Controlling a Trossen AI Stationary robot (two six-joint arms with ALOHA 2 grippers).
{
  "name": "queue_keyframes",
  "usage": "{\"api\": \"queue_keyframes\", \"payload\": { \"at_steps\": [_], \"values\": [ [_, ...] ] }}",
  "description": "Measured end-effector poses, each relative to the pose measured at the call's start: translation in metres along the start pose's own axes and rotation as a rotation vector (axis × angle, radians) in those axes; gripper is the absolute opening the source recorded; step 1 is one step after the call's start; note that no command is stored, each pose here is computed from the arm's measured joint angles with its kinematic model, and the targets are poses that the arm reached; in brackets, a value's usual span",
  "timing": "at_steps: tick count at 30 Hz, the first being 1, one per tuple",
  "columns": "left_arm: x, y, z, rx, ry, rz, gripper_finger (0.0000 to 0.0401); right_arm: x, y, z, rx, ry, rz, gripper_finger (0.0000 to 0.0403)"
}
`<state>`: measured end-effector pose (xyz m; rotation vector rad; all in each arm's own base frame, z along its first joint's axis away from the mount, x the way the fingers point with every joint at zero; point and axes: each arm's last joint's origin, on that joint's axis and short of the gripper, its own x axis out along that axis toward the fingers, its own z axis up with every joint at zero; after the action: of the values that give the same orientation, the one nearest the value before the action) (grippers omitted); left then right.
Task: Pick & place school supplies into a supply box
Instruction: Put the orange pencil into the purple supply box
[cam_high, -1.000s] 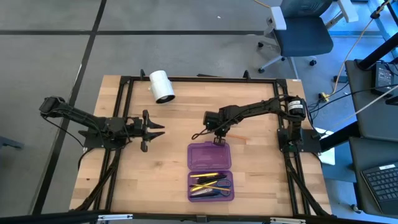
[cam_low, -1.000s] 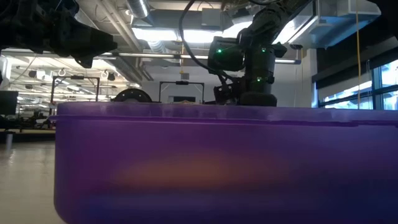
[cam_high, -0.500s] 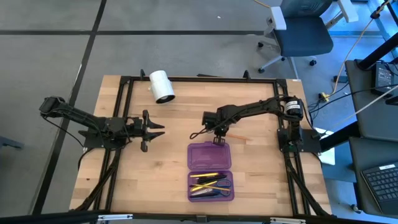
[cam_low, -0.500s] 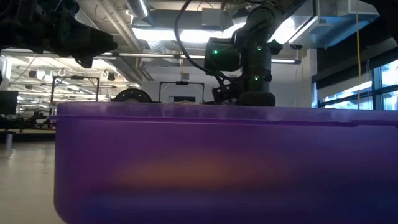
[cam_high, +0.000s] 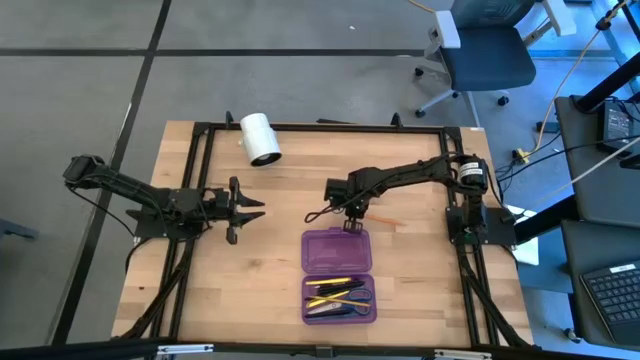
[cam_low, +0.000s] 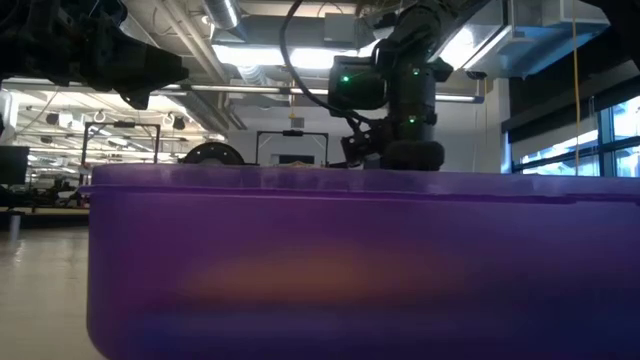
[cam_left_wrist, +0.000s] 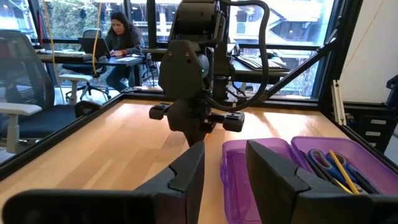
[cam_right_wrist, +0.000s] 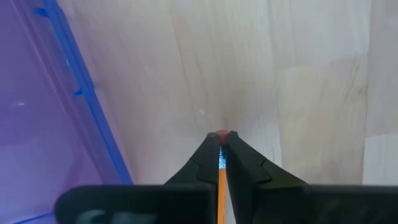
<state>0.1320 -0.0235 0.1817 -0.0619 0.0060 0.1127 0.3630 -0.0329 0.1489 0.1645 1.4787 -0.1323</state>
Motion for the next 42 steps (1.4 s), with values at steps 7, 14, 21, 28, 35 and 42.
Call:
{"api": "queue_keyframes", "payload": {
  "at_steps": [7,14,21,28,35,42],
  "values": [
    [0.0,0.0,0.0,0.0,0.0,0.0,0.0112,0.0,0.009,-0.003,-0.027,0.017,0.0,0.0017],
    [0.0,0.0,0.0,0.0,0.0,0.001,0.0112,-0.001,0.016,-0.004,-0.047,0.025,0.001,0.0017],
    [0.0,0.0,0.0,0.0,0.0,0.001,0.0112,-0.014,0.016,-0.004,-0.047,0.062,-0.004,0.0017],
    [0.0,0.0,0.0,0.001,0.001,0.004,0.0112,-0.041,0.029,0.011,-0.071,0.006,0.012,0.0017],
    [0.0,0.0,0.0,0.001,0.001,0.005,0.0112,-0.083,0.077,0.022,-0.104,-0.08,0.156,0.0017],
    [0.0,0.0,0.0,0.001,0.001,0.004,0.0112,-0.126,0.126,0.026,-0.096,-0.195,0.346,0.0017]
  ]
}}
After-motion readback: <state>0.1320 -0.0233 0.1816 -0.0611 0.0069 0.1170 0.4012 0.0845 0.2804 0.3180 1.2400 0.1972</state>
